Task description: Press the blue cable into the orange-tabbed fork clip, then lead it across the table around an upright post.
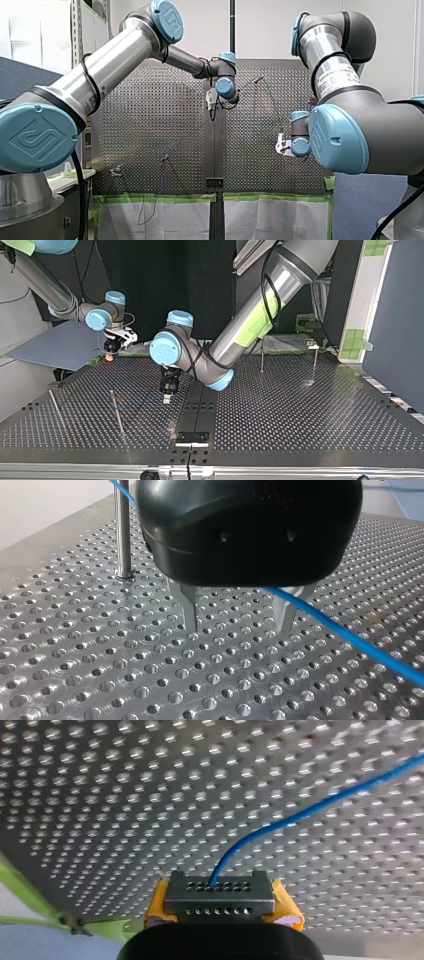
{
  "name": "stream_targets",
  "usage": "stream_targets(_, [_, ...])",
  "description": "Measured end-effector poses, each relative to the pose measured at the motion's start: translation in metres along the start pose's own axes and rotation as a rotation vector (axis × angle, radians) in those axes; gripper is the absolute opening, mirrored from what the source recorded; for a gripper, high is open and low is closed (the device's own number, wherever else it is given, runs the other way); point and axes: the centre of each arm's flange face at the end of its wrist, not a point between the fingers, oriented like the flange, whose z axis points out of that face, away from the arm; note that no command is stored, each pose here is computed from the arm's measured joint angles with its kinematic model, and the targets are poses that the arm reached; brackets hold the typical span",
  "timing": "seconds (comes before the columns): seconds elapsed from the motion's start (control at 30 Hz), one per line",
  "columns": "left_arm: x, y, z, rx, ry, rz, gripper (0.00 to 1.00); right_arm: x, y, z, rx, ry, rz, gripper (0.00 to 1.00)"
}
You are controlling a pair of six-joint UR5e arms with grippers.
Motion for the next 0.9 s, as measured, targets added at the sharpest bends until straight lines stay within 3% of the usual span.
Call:
stream_targets(0.3, [0.000,0.001,0.000,-0.004,-0.001,0.000,0.74,-0.045,0.021,0.011,-0.034,-0.013,0.015,0.00])
stream_targets(0.53, [0.000,0.001,0.000,-0.007,-0.002,0.000,0.74,-0.077,0.046,0.019,-0.065,-0.018,0.029,0.00])
stream_targets(0.9, [0.000,0.001,0.000,-0.012,-0.001,0.000,0.74,-0.101,0.077,0.027,-0.107,-0.021,0.051,0.00])
